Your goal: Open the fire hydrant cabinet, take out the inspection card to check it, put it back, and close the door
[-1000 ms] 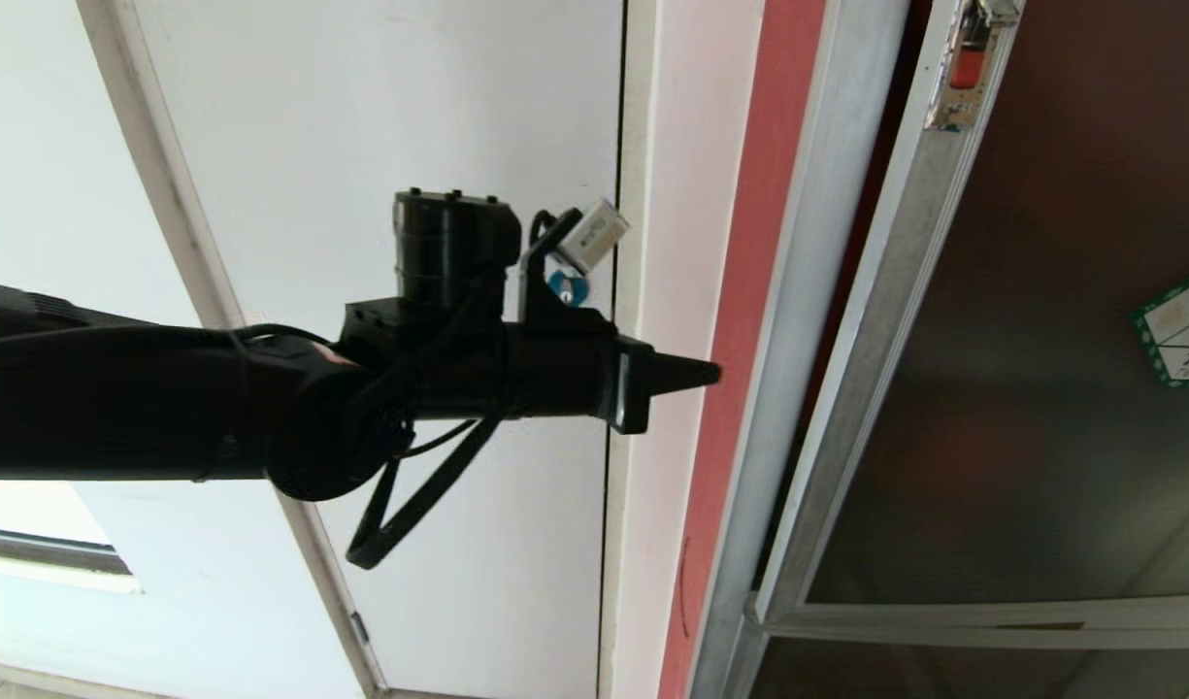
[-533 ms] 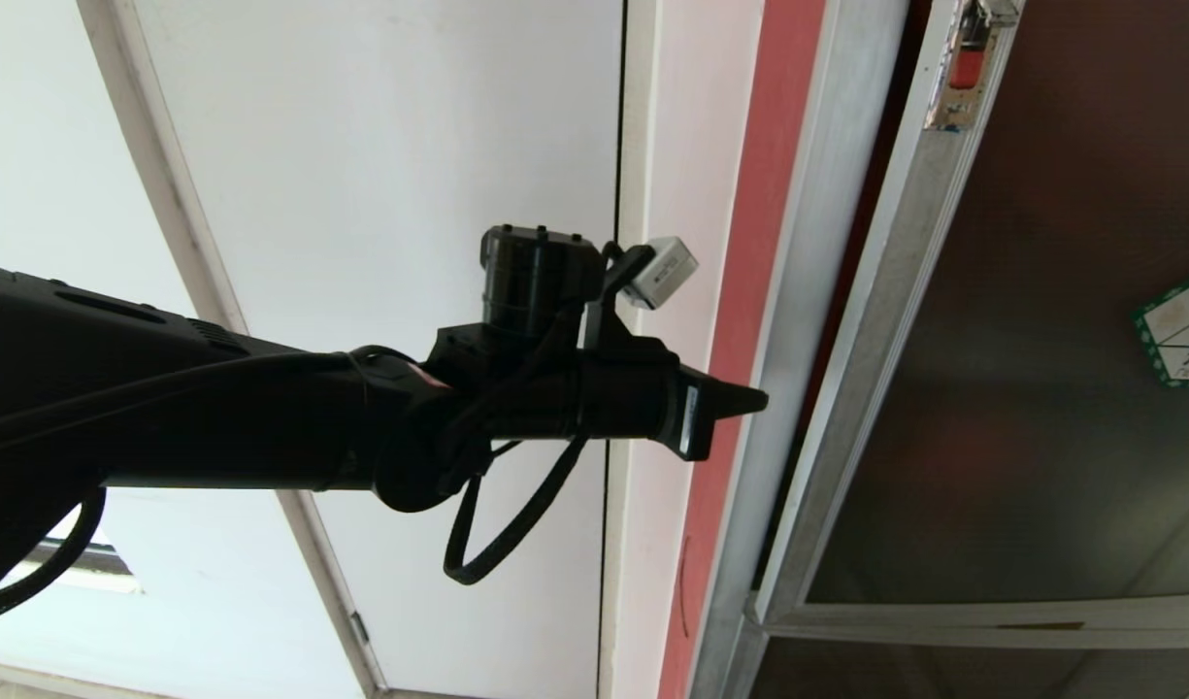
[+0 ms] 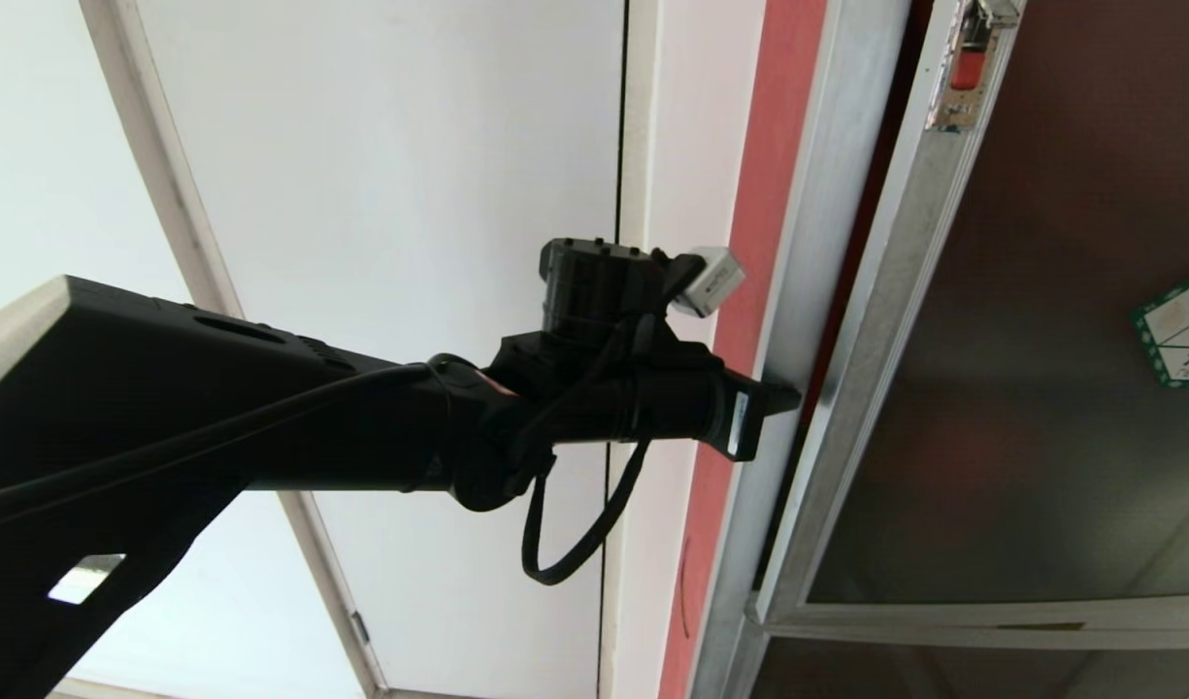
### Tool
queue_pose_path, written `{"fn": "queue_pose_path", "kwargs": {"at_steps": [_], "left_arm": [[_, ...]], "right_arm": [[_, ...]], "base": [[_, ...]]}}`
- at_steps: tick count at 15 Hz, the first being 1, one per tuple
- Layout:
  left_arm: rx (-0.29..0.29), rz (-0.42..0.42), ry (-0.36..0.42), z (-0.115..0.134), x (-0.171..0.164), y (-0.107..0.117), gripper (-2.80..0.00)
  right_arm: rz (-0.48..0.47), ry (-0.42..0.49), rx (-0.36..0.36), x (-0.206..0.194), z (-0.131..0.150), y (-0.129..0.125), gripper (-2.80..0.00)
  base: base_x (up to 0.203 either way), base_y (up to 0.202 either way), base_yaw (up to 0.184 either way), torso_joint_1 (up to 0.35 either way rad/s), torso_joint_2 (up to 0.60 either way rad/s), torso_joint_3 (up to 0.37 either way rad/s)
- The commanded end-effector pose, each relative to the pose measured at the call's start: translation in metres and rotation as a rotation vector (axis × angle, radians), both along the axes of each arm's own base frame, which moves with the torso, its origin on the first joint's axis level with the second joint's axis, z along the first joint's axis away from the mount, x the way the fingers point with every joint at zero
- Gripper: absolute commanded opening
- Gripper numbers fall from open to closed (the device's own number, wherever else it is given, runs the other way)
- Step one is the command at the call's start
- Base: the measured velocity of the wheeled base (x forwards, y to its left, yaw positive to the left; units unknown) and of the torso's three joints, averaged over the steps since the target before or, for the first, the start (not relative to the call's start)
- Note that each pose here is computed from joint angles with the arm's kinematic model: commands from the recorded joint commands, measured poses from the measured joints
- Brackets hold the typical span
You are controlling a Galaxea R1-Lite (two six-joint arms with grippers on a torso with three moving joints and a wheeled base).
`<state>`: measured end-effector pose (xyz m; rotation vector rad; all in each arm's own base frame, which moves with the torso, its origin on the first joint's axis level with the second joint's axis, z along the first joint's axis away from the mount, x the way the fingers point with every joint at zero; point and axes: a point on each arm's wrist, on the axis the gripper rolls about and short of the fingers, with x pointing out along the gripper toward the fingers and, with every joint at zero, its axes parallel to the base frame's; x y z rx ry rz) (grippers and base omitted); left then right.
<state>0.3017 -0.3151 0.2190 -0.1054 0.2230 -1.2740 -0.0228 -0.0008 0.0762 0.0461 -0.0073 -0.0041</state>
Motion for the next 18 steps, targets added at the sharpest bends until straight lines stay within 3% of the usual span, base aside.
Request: {"fn": "queue_pose_path", "kwargs": {"at_steps": [1,7,13,18], "left_arm": [[0.012,0.012,0.004,-0.01,0.006,-0.006,-2.8],[0.023,0.012,-0.038,-0.012,0.003,-0.013,-2.8],[0.015,-0.033,-0.043,-0.01,-0.011,-0.027,-2.8],[0.014,-0.045,-0.038,-0.008,-0.018,-0.026,-2.8]], "right_arm": [[0.0,0.003,0.0,0.0,0.0,0.0,-2.8],[0.0,0.003,0.0,0.0,0.0,0.0,-2.8],[0.0,0.003,0.0,0.0,0.0,0.0,-2.8],[0.0,0.003,0.0,0.0,0.0,0.0,-2.8]], "base": [[0.0,0.0,0.0,0.0,0.0,0.0],[0.0,0.0,0.0,0.0,0.0,0.0],[0.0,0.0,0.0,0.0,0.0,0.0],[0.0,0.0,0.0,0.0,0.0,0.0]]}}
